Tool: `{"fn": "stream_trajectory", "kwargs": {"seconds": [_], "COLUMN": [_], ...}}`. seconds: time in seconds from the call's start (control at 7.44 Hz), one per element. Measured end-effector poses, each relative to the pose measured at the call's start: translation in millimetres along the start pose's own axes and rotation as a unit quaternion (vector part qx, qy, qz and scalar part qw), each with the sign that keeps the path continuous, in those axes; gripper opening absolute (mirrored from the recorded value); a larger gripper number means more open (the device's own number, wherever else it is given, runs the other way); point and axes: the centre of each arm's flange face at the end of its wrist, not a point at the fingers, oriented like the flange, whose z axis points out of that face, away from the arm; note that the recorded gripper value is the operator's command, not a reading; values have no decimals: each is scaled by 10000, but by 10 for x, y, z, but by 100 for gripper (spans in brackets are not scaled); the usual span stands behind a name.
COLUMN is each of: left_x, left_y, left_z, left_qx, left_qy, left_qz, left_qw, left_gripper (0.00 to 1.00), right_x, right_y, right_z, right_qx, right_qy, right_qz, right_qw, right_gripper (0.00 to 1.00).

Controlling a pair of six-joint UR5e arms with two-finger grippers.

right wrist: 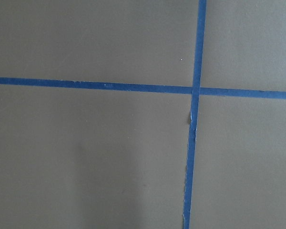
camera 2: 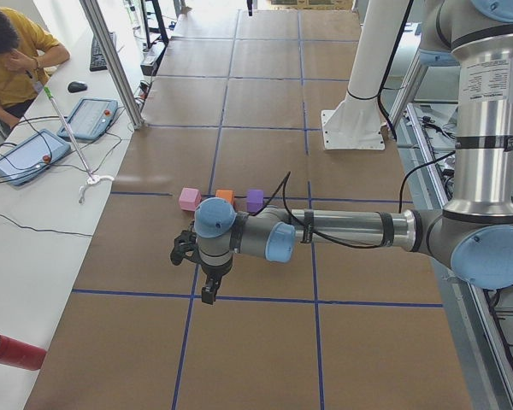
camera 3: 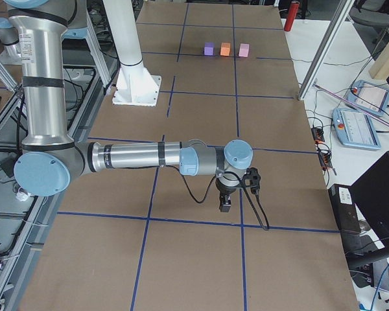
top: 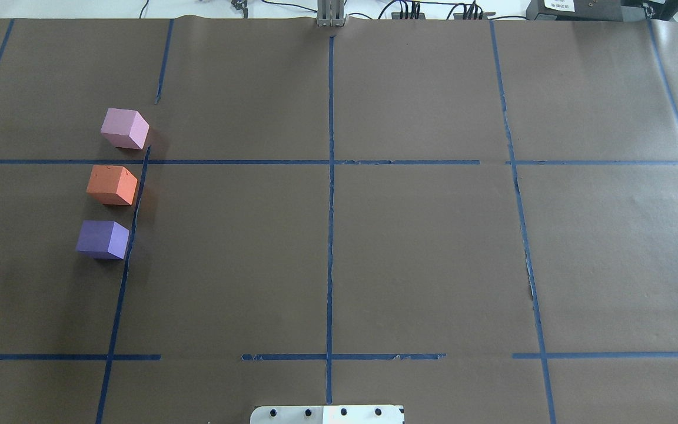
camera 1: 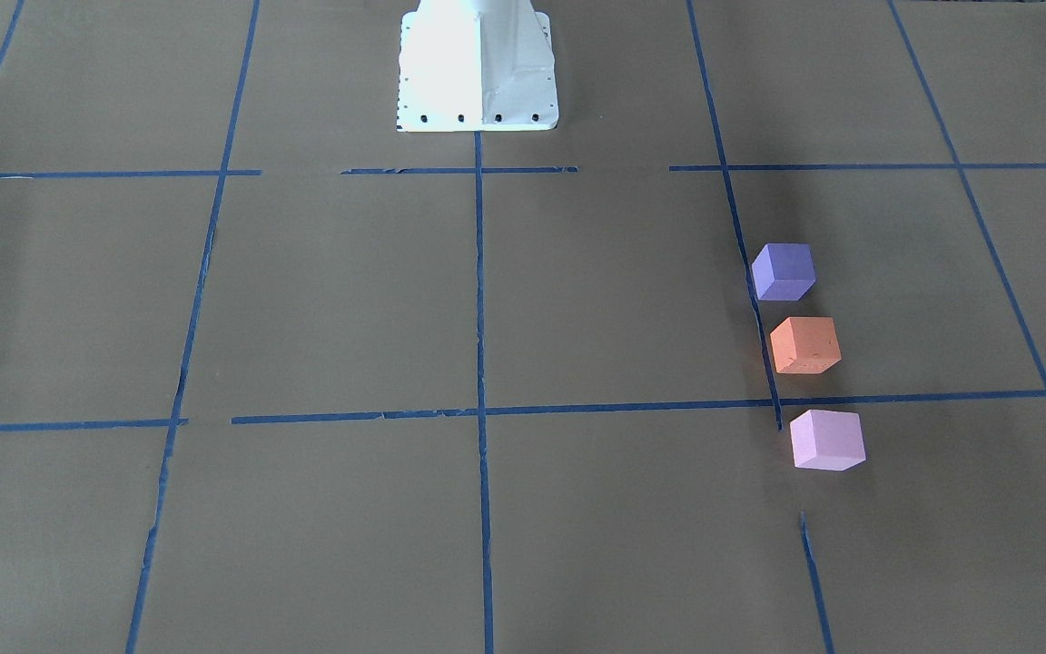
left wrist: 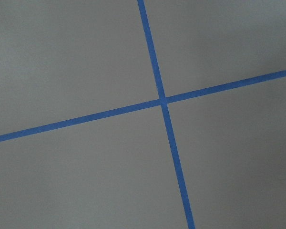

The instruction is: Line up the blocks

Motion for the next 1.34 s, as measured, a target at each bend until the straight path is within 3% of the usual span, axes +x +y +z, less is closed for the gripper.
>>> {"fn": "stream_trajectory", "kwargs": {"seconds": [1.34], "left_x": [30], "left_y": [-40], "left_z": [-35], "left_qx": [42], "left_qy": [14], "left_qz": [53], "left_qw": [10000], "left_gripper": [100], "right_x": [-3], "right_y": [0], "right_z": [-2], "right_qx": [2], "right_qy": [0], "right_qz": [-3], "right_qw": [10000], "right_gripper": [100]}}
